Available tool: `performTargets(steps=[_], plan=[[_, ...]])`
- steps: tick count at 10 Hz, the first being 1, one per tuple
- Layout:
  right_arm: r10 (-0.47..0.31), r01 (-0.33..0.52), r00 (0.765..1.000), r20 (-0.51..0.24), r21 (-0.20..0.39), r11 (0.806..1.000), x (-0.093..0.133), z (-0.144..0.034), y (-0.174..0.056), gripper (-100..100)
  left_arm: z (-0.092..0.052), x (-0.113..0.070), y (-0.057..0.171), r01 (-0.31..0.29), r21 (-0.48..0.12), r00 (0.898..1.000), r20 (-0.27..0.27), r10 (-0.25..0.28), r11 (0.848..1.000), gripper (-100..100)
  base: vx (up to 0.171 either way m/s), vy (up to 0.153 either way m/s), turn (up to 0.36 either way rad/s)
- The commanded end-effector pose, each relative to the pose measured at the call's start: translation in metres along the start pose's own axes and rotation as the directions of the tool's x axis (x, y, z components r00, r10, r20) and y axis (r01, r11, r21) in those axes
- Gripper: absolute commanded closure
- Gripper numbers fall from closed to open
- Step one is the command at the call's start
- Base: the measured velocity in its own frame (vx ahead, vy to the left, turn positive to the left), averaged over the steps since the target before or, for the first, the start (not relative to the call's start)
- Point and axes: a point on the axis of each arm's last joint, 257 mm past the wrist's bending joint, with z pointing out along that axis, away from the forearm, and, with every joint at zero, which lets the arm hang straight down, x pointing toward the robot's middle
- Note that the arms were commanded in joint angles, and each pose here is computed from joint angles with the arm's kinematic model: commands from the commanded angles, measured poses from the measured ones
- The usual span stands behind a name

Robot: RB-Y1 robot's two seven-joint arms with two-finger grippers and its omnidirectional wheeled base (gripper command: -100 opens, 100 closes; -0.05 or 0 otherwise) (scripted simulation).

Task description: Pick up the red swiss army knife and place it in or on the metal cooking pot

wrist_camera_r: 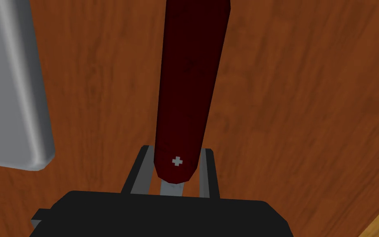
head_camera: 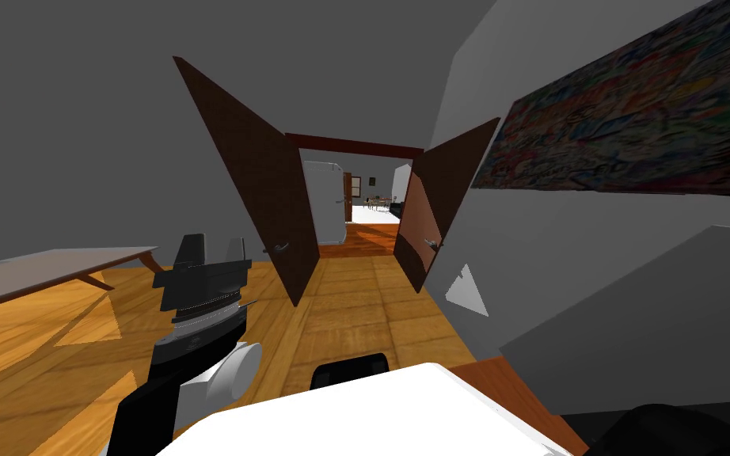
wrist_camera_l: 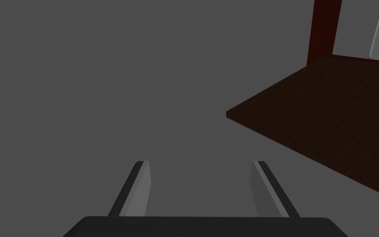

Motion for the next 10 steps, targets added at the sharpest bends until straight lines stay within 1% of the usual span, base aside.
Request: performTargets(steps=[1,2,3,4,5,6,7,8,10], plan=[[-0.044,0.045,0.998,-0.041,0.034,0.998,0.019,-0.015,-0.024,100,0.000,0.000,0.000,0.000,0.000,1.000,0.000,0.000,1.000,0,0.022,0.087,0.036],[-0.044,0.045,0.998,-0.041,0.034,0.998,0.019,-0.015,-0.024,100,0.000,0.000,0.000,0.000,0.000,1.000,0.000,0.000,1.000,0,0.009,0.108,0.001],[-0.076,0.080,0.994,-0.074,0.058,0.995,0.033,-0.027,-0.043,100,0.000,0.000,0.000,0.000,0.000,1.000,0.000,0.000,1.000,0,-0.009,0.123,0.014],[-0.093,0.099,0.991,-0.092,0.071,0.993,0.040,-0.035,-0.054,100,0.000,0.000,0.000,0.000,0.000,1.000,0.000,0.000,1.000,0,-0.006,0.143,0.003],[-0.093,0.099,0.991,-0.092,0.071,0.993,0.040,-0.035,-0.054,100,0.000,0.000,0.000,0.000,0.000,1.000,0.000,0.000,1.000,0,0.001,0.084,-0.006],[-0.128,0.141,0.983,-0.134,0.095,0.985,0.056,-0.052,-0.076,100,0.000,0.000,0.000,0.000,0.000,1.000,0.000,0.000,1.000,0,-0.003,0.105,0.004],[-0.128,0.141,0.983,-0.134,0.095,0.985,0.056,-0.052,-0.076,100,0.000,0.000,0.000,0.000,0.000,1.000,0.000,0.000,1.000,0,-0.015,0.108,0.009],[-0.146,0.164,0.977,-0.157,0.106,0.981,0.064,-0.062,-0.088,100,0.000,0.000,0.000,0.000,0.000,1.000,0.000,0.000,1.000,0,-0.008,0.093,-0.014],[-0.146,0.164,0.977,-0.157,0.106,0.981,0.064,-0.062,-0.088,100,0.000,0.000,0.000,0.000,0.000,1.000,0.000,0.000,1.000,0,-0.002,0.040,0.001]])
